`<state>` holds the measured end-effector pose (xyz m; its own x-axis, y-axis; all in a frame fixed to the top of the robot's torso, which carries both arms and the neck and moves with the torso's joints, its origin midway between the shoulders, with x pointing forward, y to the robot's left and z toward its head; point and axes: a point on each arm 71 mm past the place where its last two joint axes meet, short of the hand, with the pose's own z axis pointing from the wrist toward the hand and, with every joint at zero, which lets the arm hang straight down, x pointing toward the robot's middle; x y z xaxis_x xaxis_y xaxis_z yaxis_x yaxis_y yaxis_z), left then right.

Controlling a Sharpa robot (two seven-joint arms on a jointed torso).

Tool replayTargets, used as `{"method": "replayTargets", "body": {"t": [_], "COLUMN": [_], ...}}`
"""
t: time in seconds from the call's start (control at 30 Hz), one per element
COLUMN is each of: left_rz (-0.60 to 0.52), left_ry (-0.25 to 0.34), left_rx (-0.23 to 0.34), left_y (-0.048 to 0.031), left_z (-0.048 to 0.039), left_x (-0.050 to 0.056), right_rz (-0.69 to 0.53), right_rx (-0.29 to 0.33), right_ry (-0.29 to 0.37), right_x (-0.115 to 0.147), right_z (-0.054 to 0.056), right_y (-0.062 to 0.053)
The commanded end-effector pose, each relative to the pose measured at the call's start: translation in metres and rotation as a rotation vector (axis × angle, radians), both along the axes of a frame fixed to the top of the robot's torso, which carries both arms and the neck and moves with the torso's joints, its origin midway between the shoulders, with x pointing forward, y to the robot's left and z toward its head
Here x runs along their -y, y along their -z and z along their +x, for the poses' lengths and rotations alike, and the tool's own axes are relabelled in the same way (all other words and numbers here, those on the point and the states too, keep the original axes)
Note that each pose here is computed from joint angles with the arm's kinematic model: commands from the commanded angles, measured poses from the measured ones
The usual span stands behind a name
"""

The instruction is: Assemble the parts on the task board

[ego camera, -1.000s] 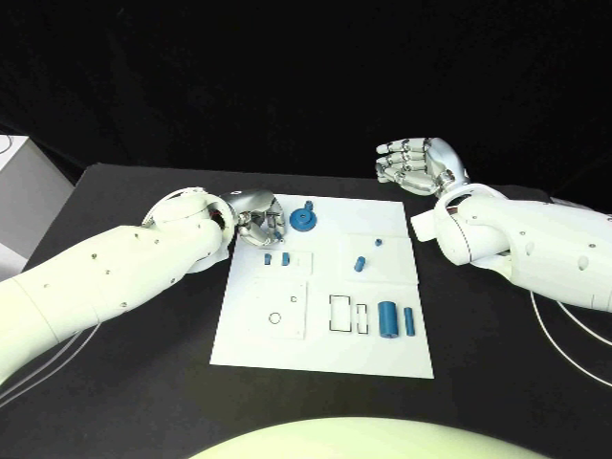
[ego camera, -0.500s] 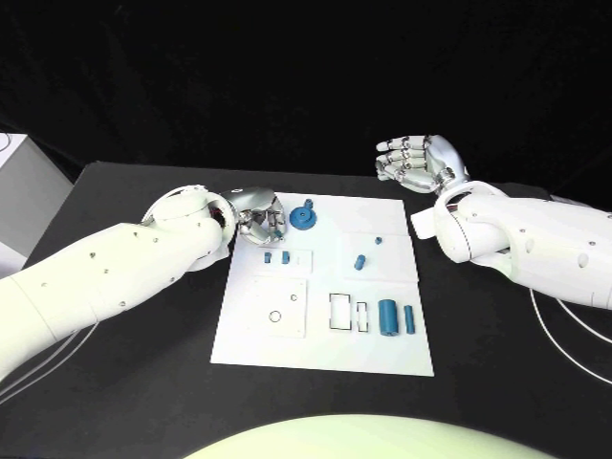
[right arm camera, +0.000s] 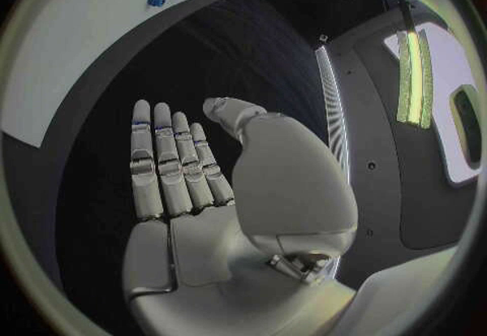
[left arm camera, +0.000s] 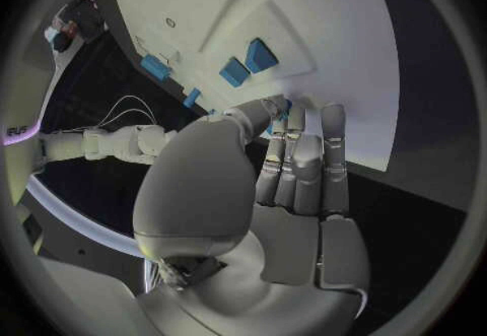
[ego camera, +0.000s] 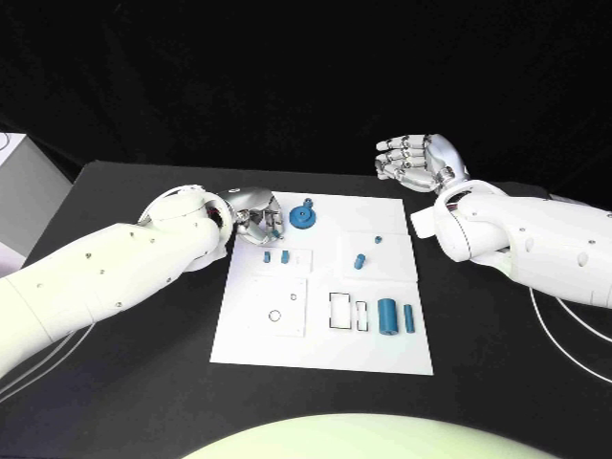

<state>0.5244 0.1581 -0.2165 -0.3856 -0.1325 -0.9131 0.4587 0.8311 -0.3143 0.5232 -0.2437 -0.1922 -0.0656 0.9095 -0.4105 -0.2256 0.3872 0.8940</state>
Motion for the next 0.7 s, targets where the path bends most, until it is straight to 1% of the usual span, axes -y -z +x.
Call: {"method": "replayTargets", "body": {"t": [0.03,0.2,0.4,0.53,0.7], "left_rz": [0.001,-0.017,-0.03,-0.032,-0.026], "left_ry": [0.003,0.011,0.026,0.032,0.036], "left_rx": [0.01,0.026,0.033,0.029,0.016], "left_y": [-0.0026,-0.0082,-0.0153,-0.0163,-0.0154], "left_z": [-0.0005,-0.0021,-0.0068,-0.0086,-0.0094], "left_x": [0.0,0.003,0.007,0.008,0.009], "right_rz": [-0.002,-0.002,-0.002,-0.003,-0.003], "right_rx": [0.006,0.006,0.005,0.005,0.005], "right_ry": [-0.019,-0.02,-0.019,-0.019,-0.02], "right_x": [-0.002,-0.002,-0.001,-0.001,-0.002], "right_z": [-0.001,-0.001,-0.001,-0.001,-0.001], "right_y": [0.0,0.0,0.0,0.0,0.0]}}
